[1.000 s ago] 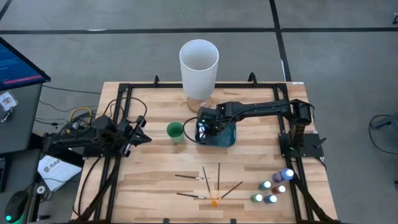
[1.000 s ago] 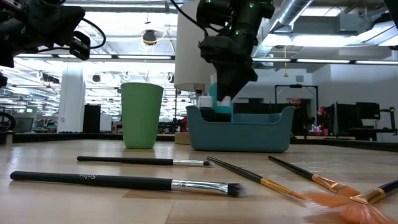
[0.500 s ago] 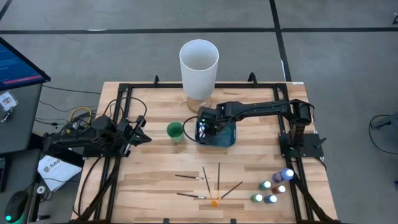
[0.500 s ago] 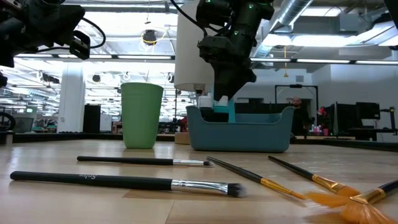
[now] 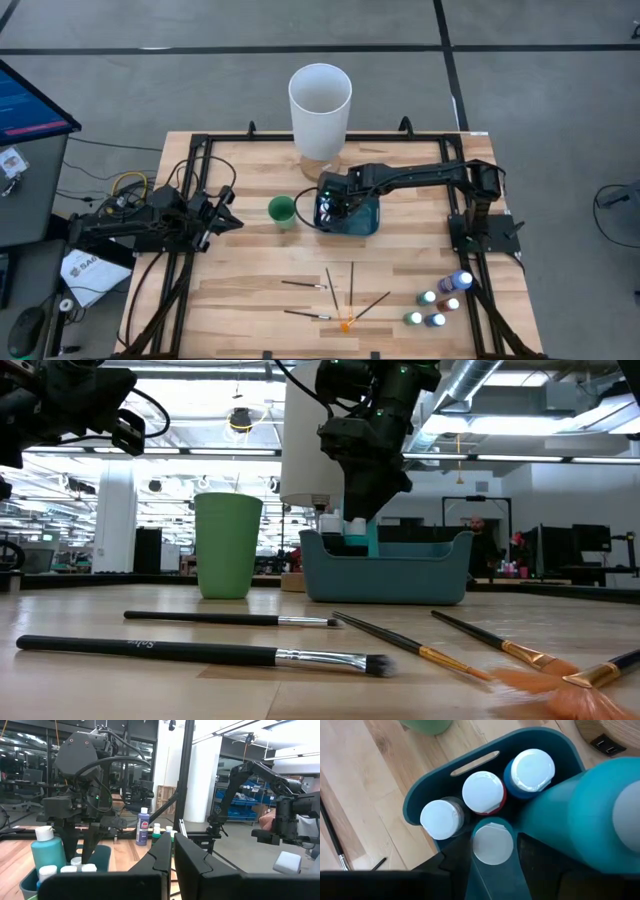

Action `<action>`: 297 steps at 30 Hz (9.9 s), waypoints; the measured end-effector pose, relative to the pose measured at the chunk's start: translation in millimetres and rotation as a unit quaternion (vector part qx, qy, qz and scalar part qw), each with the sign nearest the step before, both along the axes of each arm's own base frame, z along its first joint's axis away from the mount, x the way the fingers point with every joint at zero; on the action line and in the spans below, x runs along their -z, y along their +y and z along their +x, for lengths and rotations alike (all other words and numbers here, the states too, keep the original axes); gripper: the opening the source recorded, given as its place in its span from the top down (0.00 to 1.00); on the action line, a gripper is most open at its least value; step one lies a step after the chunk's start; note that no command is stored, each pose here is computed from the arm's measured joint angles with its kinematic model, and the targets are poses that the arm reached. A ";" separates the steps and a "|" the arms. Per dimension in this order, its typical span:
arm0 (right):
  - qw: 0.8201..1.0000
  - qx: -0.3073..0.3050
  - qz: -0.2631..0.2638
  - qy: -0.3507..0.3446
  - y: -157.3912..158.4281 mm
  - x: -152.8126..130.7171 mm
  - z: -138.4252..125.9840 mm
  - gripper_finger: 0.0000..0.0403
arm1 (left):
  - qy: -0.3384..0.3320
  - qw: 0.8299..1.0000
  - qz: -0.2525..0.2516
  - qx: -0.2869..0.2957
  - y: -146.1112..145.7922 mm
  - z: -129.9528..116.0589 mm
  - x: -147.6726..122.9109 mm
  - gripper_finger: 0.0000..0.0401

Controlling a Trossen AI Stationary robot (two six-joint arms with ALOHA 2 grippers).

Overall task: Pick & Place Paint Supplies
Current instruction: Put the top small light green paint bottle into the green bin, then put the small light green paint bottle into the green bin

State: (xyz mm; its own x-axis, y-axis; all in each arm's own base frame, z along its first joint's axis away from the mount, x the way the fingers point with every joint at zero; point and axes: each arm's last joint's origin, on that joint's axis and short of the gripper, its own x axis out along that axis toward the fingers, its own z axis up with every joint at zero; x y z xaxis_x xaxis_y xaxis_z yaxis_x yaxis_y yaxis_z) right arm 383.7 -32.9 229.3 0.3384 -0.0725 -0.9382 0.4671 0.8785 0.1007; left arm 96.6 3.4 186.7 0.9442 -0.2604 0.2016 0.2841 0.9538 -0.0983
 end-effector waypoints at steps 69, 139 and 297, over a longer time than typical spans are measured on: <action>0.950 0.282 0.058 0.124 172.2 -102.2 -155.8 0.57 | -0.009 1.000 0.001 0.000 -0.1 -0.4 -1.6 0.98; 0.878 0.429 0.161 0.140 225.0 6.2 -214.2 0.69 | -0.023 1.000 0.004 0.000 -0.2 -1.1 -4.2 0.98; 0.988 0.124 0.064 0.068 20.8 -2.9 16.8 0.68 | -0.004 1.000 0.001 0.000 1.0 6.4 -2.0 0.98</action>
State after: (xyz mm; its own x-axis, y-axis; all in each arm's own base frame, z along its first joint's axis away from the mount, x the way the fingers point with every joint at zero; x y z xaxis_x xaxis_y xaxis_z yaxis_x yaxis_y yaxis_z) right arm 400.5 -12.1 232.2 0.1960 -0.0158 -0.9805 0.6825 0.7201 0.1249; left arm 103.0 4.4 188.7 0.9428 -0.2606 0.2080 0.2846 0.9539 -0.0948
